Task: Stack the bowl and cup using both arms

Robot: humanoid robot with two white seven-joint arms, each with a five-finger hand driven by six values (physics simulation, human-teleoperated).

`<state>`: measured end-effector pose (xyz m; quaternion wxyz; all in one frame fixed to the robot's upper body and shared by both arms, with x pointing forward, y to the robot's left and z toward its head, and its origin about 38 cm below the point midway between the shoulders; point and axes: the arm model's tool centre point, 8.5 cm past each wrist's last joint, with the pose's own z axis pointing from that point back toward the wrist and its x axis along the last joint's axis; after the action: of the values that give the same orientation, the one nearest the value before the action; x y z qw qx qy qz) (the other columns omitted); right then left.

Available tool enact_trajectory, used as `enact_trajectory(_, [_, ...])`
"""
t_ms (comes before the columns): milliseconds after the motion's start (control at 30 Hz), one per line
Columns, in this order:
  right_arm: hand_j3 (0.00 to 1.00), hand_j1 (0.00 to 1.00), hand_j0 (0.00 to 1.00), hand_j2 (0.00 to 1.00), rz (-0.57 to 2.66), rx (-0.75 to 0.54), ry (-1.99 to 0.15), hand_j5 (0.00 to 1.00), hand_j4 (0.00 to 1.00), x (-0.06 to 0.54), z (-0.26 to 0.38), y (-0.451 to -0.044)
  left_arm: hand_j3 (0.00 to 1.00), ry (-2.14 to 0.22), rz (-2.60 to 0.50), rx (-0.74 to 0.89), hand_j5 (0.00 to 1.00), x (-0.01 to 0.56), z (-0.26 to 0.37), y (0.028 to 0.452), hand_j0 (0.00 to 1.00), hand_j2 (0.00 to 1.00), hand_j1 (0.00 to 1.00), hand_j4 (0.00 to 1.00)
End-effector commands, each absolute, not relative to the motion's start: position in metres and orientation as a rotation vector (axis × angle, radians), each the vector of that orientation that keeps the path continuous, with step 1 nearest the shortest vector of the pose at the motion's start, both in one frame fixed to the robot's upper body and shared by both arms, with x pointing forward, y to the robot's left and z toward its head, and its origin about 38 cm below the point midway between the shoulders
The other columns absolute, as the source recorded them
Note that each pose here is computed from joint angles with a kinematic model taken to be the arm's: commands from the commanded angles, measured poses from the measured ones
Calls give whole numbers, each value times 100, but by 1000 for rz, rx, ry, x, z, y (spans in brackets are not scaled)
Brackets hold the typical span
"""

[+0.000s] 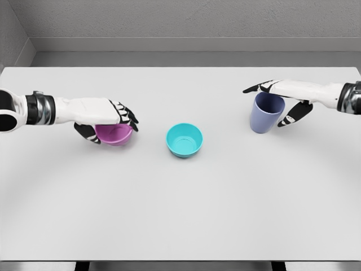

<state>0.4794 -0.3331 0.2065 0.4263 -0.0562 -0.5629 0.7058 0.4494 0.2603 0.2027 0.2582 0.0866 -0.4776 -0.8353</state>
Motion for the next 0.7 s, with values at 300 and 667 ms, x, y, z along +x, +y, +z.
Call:
enact_trajectory(300, [100, 100, 100, 100, 1735, -144, -1391, 100, 100, 482, 202, -340, 82, -1341, -2286, 238, 82, 450, 214, 246, 82, 82, 82, 82])
enact_trajectory(667, [100, 100, 100, 100, 1734, -136, -1379, 100, 100, 485, 197, -337, 81, -1395, -2312, 220, 81, 449, 220, 224, 81, 81, 81, 81])
